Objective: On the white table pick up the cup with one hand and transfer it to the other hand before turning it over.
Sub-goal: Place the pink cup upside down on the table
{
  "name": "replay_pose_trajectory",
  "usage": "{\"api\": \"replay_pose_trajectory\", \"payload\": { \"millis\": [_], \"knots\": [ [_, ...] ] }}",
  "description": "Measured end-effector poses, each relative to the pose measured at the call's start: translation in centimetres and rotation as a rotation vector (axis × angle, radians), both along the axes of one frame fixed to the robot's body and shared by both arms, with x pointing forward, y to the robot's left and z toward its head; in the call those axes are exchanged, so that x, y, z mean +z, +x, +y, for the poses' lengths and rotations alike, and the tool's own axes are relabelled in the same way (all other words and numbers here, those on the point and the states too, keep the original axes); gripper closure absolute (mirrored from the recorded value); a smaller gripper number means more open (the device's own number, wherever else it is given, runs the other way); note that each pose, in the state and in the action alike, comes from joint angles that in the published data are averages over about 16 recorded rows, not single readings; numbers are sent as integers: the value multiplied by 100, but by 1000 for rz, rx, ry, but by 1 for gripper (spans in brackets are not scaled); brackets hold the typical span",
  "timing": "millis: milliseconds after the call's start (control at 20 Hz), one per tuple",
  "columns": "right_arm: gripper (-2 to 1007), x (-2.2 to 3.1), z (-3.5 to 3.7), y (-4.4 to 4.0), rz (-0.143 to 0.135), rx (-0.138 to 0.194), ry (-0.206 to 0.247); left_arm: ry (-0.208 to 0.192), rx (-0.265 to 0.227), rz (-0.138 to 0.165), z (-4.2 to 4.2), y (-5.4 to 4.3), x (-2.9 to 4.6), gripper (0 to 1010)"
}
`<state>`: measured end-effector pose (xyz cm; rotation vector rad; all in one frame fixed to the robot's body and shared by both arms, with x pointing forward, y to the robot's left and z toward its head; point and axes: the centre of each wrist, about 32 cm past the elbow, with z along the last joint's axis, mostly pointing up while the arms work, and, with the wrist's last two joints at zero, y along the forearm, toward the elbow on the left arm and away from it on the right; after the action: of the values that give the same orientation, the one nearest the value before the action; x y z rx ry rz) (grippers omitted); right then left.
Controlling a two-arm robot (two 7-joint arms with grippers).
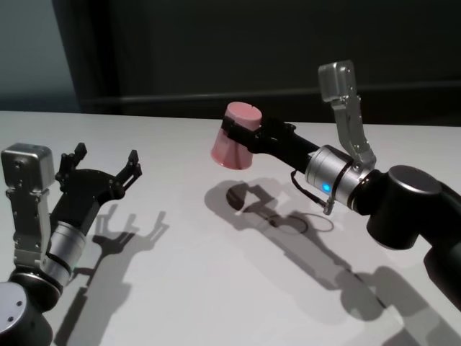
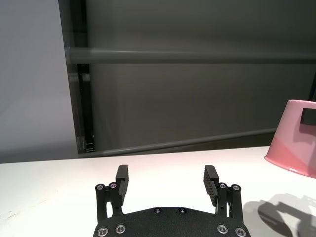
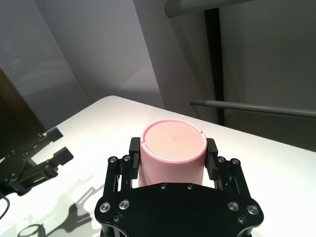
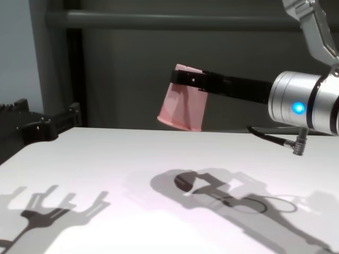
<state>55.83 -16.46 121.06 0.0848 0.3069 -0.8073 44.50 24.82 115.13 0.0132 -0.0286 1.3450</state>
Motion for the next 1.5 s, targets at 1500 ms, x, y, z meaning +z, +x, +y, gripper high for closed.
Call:
{"api": "replay_pose_trajectory", "payload": {
  "millis": [1500],
  "knots": [
    [267,-214,154,-38,-42,95,-316,0,0,0,0,0,0,9]
  ]
}}
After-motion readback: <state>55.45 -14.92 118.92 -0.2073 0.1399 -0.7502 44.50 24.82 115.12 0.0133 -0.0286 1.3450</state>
